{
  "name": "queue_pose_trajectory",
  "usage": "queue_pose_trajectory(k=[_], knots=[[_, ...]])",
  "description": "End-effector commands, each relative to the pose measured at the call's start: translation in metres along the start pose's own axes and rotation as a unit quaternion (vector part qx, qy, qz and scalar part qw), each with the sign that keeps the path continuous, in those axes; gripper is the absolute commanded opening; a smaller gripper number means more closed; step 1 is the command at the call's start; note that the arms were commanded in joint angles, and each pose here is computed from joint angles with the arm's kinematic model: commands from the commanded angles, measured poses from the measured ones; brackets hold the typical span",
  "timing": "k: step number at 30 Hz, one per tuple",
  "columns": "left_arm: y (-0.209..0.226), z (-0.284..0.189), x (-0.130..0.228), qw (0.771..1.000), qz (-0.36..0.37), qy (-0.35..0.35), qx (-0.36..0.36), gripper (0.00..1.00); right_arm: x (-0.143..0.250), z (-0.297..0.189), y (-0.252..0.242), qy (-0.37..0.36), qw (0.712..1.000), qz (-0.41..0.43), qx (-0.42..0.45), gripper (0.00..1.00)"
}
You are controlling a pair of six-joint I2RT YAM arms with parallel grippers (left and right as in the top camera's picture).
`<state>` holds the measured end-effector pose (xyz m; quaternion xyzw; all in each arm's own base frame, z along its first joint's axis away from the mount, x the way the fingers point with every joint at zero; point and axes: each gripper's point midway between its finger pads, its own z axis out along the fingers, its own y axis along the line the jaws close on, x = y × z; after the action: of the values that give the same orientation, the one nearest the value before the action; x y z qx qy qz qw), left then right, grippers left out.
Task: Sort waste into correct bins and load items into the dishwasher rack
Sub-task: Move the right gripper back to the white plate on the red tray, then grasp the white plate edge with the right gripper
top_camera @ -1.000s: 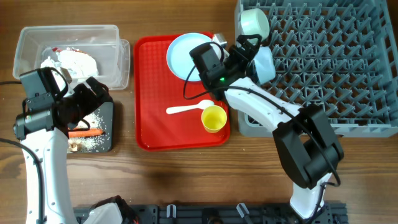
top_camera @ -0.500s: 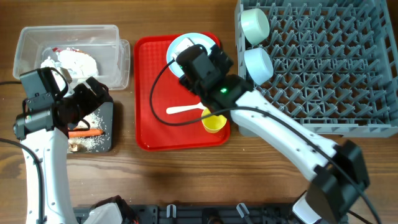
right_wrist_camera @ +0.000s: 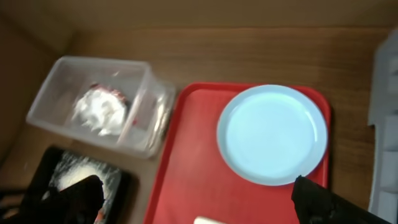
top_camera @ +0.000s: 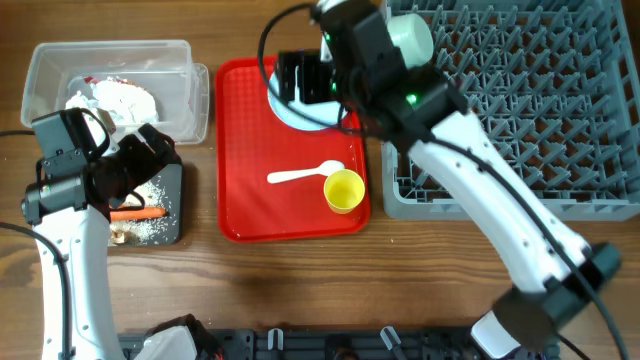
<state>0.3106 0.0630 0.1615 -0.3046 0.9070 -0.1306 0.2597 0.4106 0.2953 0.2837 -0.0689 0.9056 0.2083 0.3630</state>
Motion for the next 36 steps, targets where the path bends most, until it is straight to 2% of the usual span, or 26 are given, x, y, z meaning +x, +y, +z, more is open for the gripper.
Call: queue_pose_trajectory(k=[1, 5, 8, 14, 19, 36], knots=[[-0.003, -0.002, -0.002, 1.0, 0.01, -0.002, 0.008, 1.0, 0.047, 0.09, -0.043, 0.065, 0.993, 0.047, 0.082, 1.0], [-0.003, -0.002, -0.002, 1.0, 0.01, -0.002, 0.008, 1.0, 0.098, 0.141, -0.063, 0.122, 0.977, 0.131, 0.12, 0.98], [-0.003, -0.002, -0.002, 1.0, 0.01, -0.002, 0.008, 1.0, 0.13, 0.161, -0.08, 0.153, 0.963, 0.162, 0.151, 0.78], [-0.003, -0.002, -0.002, 1.0, 0.01, -0.002, 0.008, 1.0, 0.142, 0.172, -0.091, 0.149, 0.959, 0.177, 0.166, 0.68], [-0.003, -0.002, -0.002, 1.0, 0.01, -0.002, 0.008, 1.0, 0.145, 0.174, -0.093, 0.151, 0.956, 0.186, 0.172, 0.64], [-0.003, -0.002, -0.002, 1.0, 0.01, -0.002, 0.008, 1.0, 0.181, 0.18, -0.11, 0.18, 0.944, 0.196, 0.196, 0.62]])
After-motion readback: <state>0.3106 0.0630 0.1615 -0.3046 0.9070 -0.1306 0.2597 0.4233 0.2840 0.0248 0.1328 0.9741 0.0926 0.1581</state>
